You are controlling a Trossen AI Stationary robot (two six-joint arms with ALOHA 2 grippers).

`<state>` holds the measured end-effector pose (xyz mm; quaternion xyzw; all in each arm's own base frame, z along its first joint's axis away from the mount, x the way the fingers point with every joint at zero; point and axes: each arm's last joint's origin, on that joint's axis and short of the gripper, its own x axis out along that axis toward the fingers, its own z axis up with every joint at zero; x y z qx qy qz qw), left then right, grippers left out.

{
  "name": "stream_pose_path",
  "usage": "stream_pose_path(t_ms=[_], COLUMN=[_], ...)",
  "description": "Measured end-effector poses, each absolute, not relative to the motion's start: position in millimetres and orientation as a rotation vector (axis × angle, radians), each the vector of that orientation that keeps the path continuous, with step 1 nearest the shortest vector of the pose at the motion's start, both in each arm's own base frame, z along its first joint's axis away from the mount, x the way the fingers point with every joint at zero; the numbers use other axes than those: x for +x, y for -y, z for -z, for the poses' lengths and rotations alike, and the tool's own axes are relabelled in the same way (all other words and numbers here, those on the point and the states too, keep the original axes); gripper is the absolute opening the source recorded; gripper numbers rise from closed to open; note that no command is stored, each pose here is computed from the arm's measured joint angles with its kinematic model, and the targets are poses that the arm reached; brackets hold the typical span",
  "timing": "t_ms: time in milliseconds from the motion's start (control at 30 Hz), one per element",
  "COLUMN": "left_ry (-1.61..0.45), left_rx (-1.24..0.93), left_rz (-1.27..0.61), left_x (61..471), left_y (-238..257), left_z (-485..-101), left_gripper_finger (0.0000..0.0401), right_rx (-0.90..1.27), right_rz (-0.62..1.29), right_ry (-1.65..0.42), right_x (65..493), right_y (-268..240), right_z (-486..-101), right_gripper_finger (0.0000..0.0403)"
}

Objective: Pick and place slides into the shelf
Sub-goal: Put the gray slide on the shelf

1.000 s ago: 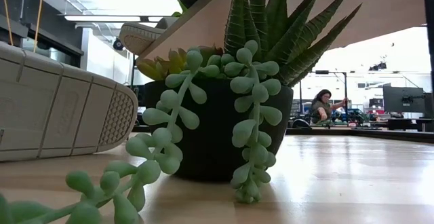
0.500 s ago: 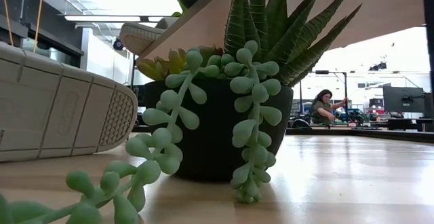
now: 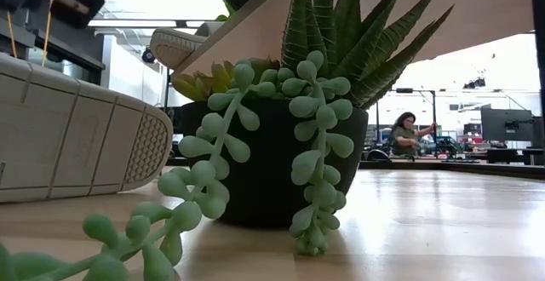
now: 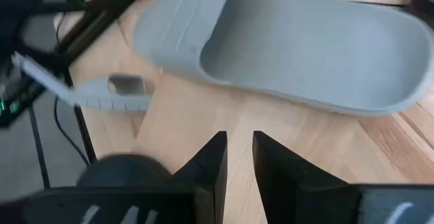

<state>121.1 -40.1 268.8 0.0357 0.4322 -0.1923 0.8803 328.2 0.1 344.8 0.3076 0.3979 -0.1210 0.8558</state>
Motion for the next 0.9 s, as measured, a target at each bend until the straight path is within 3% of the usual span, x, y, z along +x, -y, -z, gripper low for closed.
stream_pose_path(t_ms=[367, 667, 900], left_ry=[-0.681, -0.701, -0.643], left_rx=[0.325, 0.315, 0.421], left_rz=[0.513, 0.393, 0.409], left_x=[118, 122, 125], left_y=[39, 37, 38], left_z=[-227, -221, -224], left_gripper_finger=[0.0003, 0.0003, 0.0003], right_rx=[0.847, 0.9, 0.913], right_rz=[0.312, 0.363, 0.399], right_ry=[-0.728, -0.606, -0.577], right_x=[328, 331, 329], right_y=[-12, -35, -46], right_z=[-356, -362, -362], right_gripper_finger=[0.0062, 0.0062, 0.0062])
